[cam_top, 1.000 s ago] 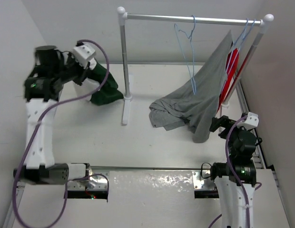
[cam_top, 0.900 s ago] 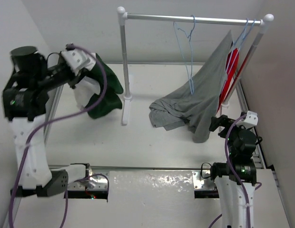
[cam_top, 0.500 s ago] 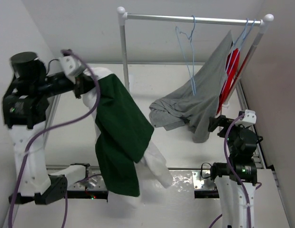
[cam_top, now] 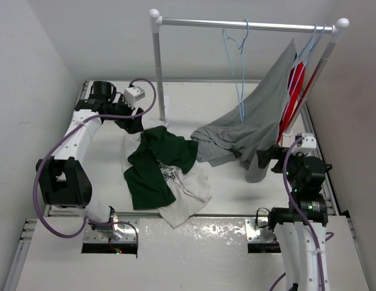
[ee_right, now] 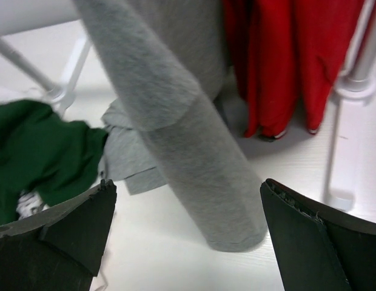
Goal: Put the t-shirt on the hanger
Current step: Place the T-shirt at the center of the board.
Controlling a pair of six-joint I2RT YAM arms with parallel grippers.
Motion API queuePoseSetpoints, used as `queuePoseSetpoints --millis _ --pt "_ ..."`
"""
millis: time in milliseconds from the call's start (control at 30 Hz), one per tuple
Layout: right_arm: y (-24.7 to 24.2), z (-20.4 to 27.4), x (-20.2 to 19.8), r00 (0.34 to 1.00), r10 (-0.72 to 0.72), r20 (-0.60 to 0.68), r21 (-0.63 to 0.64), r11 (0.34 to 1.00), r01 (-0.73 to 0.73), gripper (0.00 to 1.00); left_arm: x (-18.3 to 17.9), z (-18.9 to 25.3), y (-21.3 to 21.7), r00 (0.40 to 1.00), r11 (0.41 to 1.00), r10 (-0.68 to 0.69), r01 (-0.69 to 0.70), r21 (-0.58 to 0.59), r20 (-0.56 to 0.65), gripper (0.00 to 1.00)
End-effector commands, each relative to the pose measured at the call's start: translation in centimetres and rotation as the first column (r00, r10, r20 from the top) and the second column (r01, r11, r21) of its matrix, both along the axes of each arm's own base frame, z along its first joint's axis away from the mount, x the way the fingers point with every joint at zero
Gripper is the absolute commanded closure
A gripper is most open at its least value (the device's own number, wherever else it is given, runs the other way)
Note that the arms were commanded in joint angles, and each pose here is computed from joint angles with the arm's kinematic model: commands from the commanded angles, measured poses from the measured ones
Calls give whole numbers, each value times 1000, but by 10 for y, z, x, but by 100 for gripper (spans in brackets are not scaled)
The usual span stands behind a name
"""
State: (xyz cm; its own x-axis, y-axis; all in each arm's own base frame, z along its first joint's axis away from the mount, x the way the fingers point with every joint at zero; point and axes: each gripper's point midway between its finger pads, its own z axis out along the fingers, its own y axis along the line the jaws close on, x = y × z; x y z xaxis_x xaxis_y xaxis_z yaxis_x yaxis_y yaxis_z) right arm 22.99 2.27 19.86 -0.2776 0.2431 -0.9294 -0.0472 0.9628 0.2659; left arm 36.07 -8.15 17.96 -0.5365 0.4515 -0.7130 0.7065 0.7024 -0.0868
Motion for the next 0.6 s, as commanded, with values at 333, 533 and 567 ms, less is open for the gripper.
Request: queuePoseSetpoints --millis 333,533,567 --pt "51 59 -10 931 302 206 -3 951 -309 1 -43 -73 -8 999 960 -49 52 276 -21 27" --pt "66 113 -28 846 399 354 -106 916 -388 1 -23 -102 22 991 914 132 -130 383 20 27" --pt "68 120 -29 835 409 369 -114 911 -396 1 -22 -106 24 989 908 147 -143 393 20 27"
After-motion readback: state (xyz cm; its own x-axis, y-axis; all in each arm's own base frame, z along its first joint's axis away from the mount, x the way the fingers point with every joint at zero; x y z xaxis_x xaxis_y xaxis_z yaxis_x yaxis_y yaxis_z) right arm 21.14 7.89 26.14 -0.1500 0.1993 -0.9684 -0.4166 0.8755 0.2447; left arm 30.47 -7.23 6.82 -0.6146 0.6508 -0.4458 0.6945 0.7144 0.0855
